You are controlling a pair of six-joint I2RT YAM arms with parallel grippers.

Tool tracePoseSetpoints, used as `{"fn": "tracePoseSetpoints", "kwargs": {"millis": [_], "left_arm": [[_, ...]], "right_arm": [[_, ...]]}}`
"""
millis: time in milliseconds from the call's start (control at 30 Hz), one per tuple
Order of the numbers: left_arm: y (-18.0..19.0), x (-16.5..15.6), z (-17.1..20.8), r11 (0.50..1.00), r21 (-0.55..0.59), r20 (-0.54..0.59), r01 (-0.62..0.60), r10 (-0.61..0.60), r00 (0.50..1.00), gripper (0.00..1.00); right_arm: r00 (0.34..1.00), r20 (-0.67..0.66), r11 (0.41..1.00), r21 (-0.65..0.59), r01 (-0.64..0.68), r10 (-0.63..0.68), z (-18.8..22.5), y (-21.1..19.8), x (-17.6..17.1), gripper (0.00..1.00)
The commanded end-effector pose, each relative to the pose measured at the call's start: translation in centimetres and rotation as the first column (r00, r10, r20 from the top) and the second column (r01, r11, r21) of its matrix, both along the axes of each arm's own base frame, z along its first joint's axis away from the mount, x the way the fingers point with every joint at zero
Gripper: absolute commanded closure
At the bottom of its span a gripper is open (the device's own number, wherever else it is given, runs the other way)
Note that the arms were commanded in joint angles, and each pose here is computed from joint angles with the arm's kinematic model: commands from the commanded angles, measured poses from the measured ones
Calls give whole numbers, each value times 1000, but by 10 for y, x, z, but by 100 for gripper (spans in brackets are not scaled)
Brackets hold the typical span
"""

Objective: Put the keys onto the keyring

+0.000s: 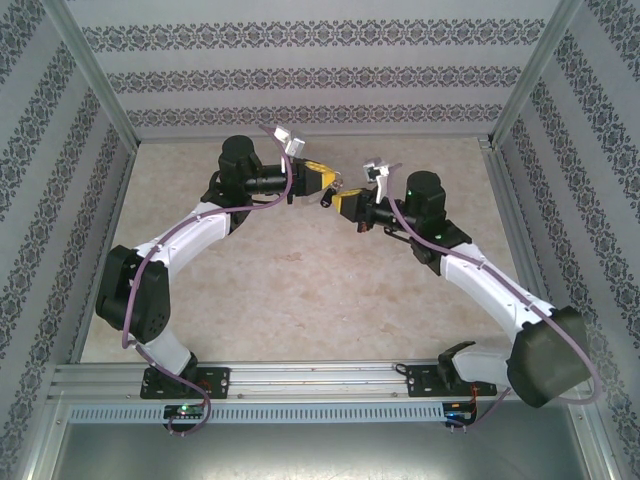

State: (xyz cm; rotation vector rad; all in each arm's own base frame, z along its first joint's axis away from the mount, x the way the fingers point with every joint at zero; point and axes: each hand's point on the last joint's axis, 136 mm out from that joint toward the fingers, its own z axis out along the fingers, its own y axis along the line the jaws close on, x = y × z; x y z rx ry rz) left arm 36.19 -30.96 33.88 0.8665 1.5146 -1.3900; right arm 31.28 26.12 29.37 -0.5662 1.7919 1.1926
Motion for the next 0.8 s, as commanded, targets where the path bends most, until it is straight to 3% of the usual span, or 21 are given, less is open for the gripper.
{"fn": "tracePoseSetpoints", "kwargs": {"millis": [0,267,533,767], "left_arm": [[2,-13,27,999,-45,92,12,-7,996,100],[3,-15,28,999,-47,96,8,-4,995,100],[5,-16,36,996,-94,110,-8,18,994,100],[4,-15,40,990,-144,94,2,11,996,100]], "right_arm": [[998,-9,998,6,-56,56,4,12,-2,100],[1000,-5,1000,12,-26,26,8,10,4,100],[995,3,994,46,96,-96,14,-12,15,100],[999,0,994,93,51,-51,26,-2,18,100]]}}
